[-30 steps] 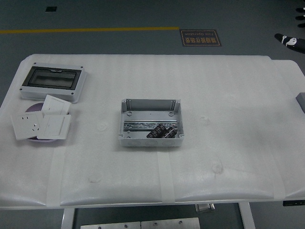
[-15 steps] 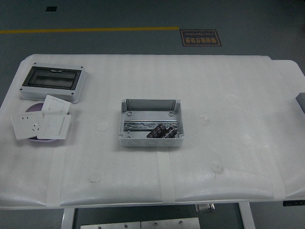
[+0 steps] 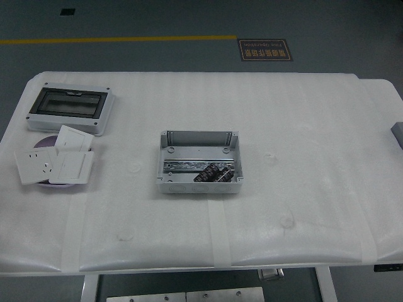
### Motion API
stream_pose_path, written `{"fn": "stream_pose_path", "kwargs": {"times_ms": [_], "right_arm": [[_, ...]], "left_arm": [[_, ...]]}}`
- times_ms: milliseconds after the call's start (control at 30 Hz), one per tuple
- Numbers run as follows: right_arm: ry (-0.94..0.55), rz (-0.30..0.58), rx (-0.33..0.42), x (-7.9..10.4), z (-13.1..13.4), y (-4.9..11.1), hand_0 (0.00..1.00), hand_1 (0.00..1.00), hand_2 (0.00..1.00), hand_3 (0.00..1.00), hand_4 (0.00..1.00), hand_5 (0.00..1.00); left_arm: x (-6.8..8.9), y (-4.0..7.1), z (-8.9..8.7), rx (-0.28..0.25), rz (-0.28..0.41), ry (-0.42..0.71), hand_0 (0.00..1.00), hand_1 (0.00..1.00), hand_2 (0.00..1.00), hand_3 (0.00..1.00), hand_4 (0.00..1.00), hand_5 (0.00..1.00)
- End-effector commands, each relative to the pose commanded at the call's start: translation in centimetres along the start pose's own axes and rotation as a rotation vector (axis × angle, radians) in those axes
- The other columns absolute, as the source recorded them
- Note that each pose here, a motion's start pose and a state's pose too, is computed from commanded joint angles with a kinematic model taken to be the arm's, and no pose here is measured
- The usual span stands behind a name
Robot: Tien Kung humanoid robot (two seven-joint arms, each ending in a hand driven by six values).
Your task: Pick up the battery,place it into the box
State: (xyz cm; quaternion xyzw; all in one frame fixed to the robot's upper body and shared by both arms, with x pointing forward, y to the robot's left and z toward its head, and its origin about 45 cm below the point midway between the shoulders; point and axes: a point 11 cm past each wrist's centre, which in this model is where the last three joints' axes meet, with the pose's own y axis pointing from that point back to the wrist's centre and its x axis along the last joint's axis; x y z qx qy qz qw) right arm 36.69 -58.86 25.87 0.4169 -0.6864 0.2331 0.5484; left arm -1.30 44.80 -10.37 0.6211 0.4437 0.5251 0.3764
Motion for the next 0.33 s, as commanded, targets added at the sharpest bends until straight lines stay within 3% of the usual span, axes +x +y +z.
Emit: {"fn": "stream_pose_path", "kwargs": {"times_ms": [333], "right_arm": [[0.031, -0.047, -0.004, -1.02, 0.16, -0.20, 0.748, 0.701, 0.762, 0.827, 0.809, 0.407]], "left_arm": [[0.15, 0.01, 0.04, -0.003, -0.001, 0.015, 0.659, 0.663, 0.577, 0.641, 0.675, 0.265]]}}
